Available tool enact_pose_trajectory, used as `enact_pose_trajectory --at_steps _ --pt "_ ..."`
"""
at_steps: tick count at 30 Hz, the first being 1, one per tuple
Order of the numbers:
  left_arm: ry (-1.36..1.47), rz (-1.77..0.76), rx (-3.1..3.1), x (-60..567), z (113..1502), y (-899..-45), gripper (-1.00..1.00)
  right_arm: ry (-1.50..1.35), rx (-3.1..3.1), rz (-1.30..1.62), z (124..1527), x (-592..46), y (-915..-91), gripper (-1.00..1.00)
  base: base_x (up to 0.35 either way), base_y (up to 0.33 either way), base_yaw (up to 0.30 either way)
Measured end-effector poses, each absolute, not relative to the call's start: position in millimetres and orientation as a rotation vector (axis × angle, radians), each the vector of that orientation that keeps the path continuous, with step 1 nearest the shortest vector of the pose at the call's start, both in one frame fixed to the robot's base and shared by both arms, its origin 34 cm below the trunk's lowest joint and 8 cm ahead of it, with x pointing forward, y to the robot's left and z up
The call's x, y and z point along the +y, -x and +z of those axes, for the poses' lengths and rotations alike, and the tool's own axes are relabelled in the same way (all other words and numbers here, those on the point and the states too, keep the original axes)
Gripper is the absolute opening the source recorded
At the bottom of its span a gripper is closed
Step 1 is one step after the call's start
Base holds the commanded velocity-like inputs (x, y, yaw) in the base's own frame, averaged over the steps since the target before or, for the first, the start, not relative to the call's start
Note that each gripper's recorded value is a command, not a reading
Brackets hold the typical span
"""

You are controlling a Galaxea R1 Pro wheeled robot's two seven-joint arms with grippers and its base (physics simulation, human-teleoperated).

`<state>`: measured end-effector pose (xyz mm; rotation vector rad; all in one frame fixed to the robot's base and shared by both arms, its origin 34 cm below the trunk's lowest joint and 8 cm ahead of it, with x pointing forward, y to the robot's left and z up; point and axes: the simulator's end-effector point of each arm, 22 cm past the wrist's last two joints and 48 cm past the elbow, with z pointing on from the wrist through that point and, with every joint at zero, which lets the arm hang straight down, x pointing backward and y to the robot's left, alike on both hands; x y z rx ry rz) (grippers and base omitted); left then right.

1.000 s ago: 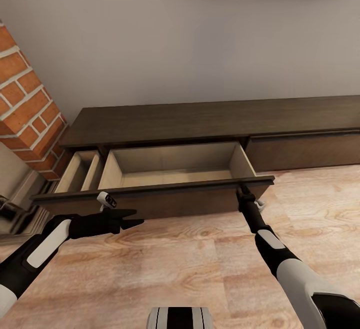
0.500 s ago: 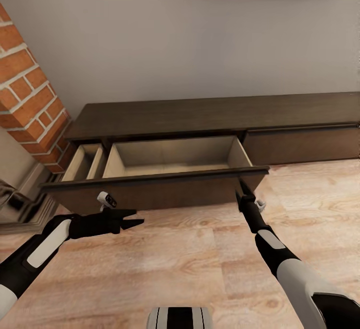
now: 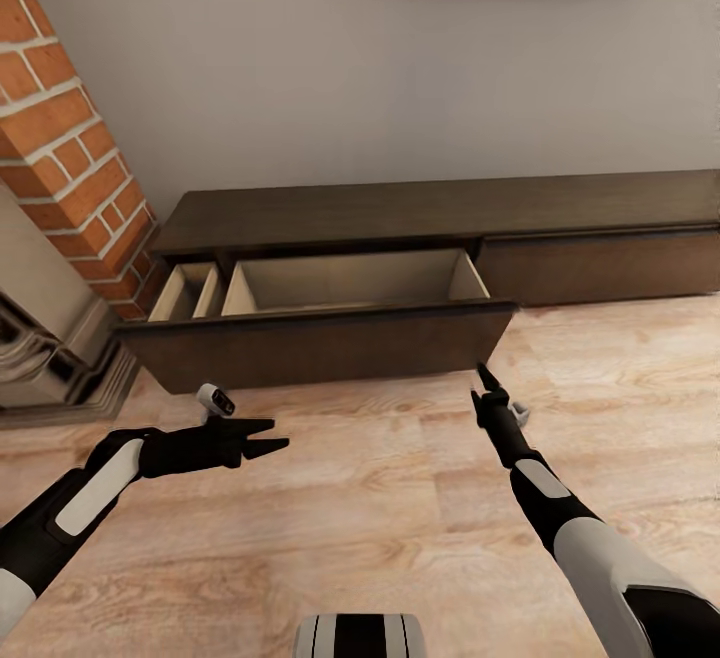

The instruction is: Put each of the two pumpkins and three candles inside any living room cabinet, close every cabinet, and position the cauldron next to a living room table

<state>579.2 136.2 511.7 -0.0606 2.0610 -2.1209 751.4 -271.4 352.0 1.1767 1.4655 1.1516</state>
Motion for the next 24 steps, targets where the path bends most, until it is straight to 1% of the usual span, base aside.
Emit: enact_pose_trajectory --at_steps 3,6,9,24 --pt "0.06 -2.118 2.063 136 511 -579 1.0 -1.177 1.48 1.14 350 -276 -751 1.0 -0.268 0.0 0.0" --pt "0.06 -2.114 2.064 136 511 -580 1.0 -1.201 1.522 1.146 342 -280 -748 1.0 -0.128 0.0 0.0" --pt "0.061 -2.11 2.062 137 512 -581 1.0 -1.248 1.59 1.191 331 -272 -743 1.0 -0.026 0.0 0.0" --pt "0.064 -2.093 2.064 140 511 -583 1.0 -1.34 1.73 1.137 303 -271 -731 1.0 -0.002 0.0 0.0"
